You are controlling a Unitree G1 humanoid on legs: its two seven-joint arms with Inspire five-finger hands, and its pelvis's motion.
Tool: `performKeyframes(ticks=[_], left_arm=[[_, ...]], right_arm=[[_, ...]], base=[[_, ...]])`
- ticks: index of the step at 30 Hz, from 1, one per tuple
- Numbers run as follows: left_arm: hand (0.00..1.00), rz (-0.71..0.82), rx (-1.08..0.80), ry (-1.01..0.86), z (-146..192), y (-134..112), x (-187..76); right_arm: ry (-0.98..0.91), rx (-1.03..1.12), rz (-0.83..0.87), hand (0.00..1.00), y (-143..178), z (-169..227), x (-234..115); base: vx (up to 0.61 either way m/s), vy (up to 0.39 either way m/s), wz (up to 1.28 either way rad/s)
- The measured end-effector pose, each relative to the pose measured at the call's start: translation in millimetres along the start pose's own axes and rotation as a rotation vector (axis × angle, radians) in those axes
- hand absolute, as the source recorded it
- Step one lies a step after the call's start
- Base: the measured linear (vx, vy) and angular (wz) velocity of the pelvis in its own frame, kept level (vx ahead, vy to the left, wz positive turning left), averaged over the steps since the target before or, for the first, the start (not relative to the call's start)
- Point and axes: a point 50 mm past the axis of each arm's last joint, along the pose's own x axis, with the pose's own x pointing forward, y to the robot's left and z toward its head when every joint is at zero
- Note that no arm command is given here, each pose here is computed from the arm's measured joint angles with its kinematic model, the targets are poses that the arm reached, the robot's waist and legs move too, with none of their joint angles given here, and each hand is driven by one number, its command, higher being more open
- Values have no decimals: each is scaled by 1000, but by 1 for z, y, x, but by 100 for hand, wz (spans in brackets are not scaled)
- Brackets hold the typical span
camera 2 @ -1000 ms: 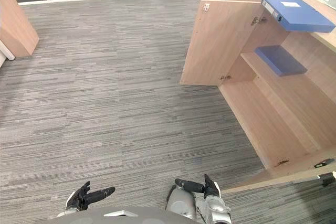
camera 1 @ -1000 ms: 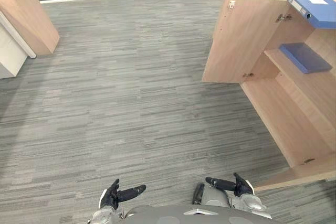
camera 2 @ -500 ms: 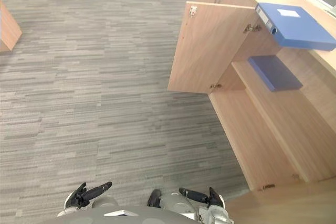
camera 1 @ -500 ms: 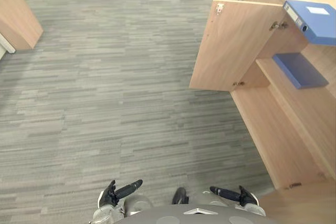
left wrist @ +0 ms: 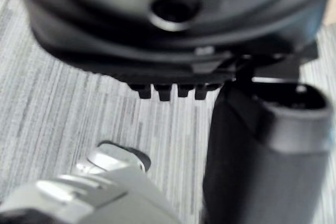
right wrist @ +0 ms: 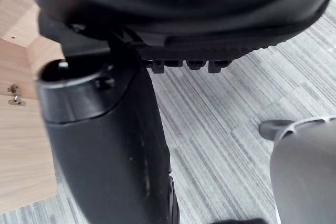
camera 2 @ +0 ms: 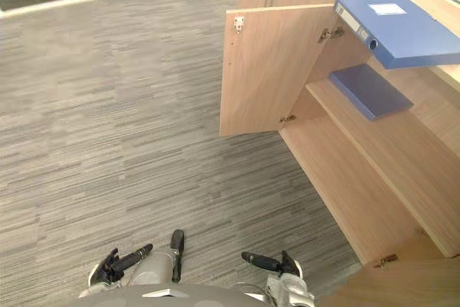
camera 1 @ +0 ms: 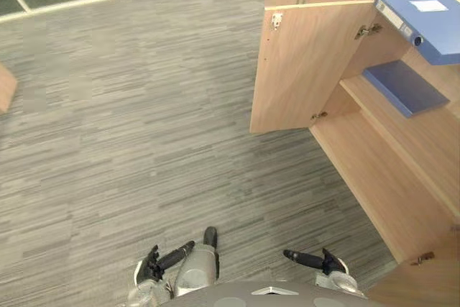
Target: Walk over to the cabinet, pick up the folder, carry it to the office cabinet, place the folder inside the office cabinet, then close the office cabinet door
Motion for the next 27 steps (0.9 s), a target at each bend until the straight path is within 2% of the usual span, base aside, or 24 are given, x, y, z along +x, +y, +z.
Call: performKeyframes(ticks=[3, 6, 9, 13, 18, 22, 27], left_arm=[[100, -1, 37, 15, -2, 0, 1], [100, 1, 59, 71, -18, 2, -3], [100, -8, 88, 82, -21, 1, -3], [100, -8, 99, 86, -20, 2, -2], [100, -12, 101, 90, -20, 0, -2], [100, 9, 130, 116, -26, 8, -3], [100, -21, 152, 93, -19, -2, -1]], right_arm=[[-2, 5, 11, 100, 4, 1, 0], [-3, 20, 15, 100, -2, 1, 0], [-37, 3, -7, 100, -9, 10, 1], [-39, 6, -14, 100, -11, 12, 2], [-46, 26, -9, 100, -7, 14, 2], [-34, 46, 13, 100, 4, 10, 1], [-49, 45, -6, 100, 0, 12, 1]], base=[[285, 282, -49], [239, 312, -73], [259, 266, -24], [216, 71, -27], [96, -69, -47], [69, -211, -70], [139, -240, -19]])
